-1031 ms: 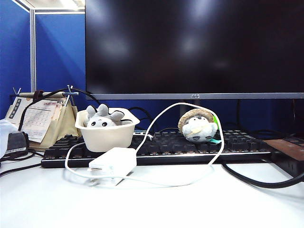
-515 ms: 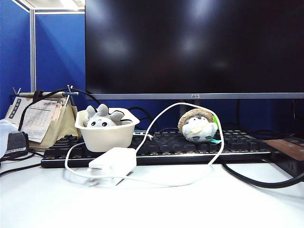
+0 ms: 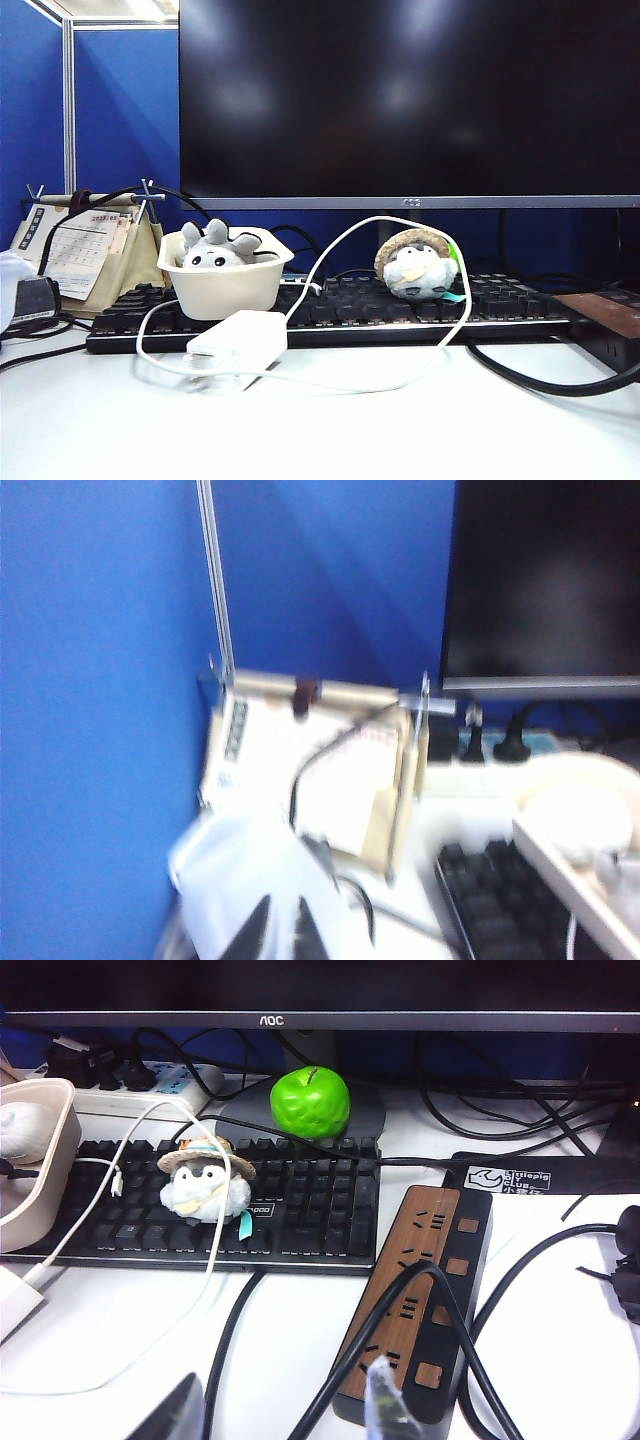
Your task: Identity fluffy octopus among items on the table, put them into the paper lunch box.
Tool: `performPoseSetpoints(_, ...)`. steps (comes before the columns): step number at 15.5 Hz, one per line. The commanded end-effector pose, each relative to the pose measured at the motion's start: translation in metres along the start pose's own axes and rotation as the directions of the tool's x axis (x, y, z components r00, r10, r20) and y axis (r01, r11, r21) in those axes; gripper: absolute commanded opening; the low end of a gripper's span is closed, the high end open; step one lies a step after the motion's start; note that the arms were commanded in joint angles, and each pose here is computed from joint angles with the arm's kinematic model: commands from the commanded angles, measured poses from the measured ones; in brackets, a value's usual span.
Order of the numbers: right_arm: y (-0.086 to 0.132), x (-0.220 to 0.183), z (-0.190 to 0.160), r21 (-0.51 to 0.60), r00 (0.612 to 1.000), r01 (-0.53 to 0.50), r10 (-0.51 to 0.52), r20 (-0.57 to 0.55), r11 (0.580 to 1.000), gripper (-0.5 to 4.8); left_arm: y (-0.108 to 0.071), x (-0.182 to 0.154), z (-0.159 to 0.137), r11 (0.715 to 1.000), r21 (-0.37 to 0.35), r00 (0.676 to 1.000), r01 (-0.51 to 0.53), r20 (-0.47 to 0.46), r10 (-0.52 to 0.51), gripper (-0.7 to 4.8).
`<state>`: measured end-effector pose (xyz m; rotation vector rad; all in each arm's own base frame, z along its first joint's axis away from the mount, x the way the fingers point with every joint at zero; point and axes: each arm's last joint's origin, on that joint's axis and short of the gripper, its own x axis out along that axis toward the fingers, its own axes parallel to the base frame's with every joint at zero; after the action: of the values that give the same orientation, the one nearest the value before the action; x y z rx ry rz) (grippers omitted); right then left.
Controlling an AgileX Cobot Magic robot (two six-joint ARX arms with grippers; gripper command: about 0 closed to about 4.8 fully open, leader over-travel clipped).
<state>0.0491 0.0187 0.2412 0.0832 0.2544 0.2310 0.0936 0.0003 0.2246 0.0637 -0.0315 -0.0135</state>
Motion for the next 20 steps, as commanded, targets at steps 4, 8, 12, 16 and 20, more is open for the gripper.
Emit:
performPoseSetpoints(4,0.0,0.0,0.002,0.005,1.0,0.0,-0.001,0.015,1.0,2.12,-0.002,0.003,-0.019,0.998,-0.054,0.999,0.032,0.038,-0.03,0.3)
performPoseSetpoints(8,0.0,0.0,0.002,0.004,1.0,0.001,-0.001,0.015,1.0,2.12,-0.002,0.001,-0.023,0.998,-0.052,0.997,0.031,0.072,-0.028,0.3)
performPoseSetpoints(12,0.0,0.0,0.002,0.005,1.0,0.001,-0.001,0.016,1.0,2.12,-0.003,0.002,-0.031,0.998,-0.059,0.997,0.024,0.071,-0.02,0.3)
performPoseSetpoints(16,0.0,0.0,0.002,0.005,1.0,0.001,-0.001,0.015,1.0,2.12,-0.003,-0.001,-0.035,0.998,-0.067,0.995,0.021,0.101,-0.014,0.3)
performPoseSetpoints(20,0.0,0.0,0.002,0.005,1.0,0.001,-0.001,0.016,1.0,2.12,-0.004,0.001,-0.045,0.997,-0.08,0.996,0.023,0.092,-0.015,0.3)
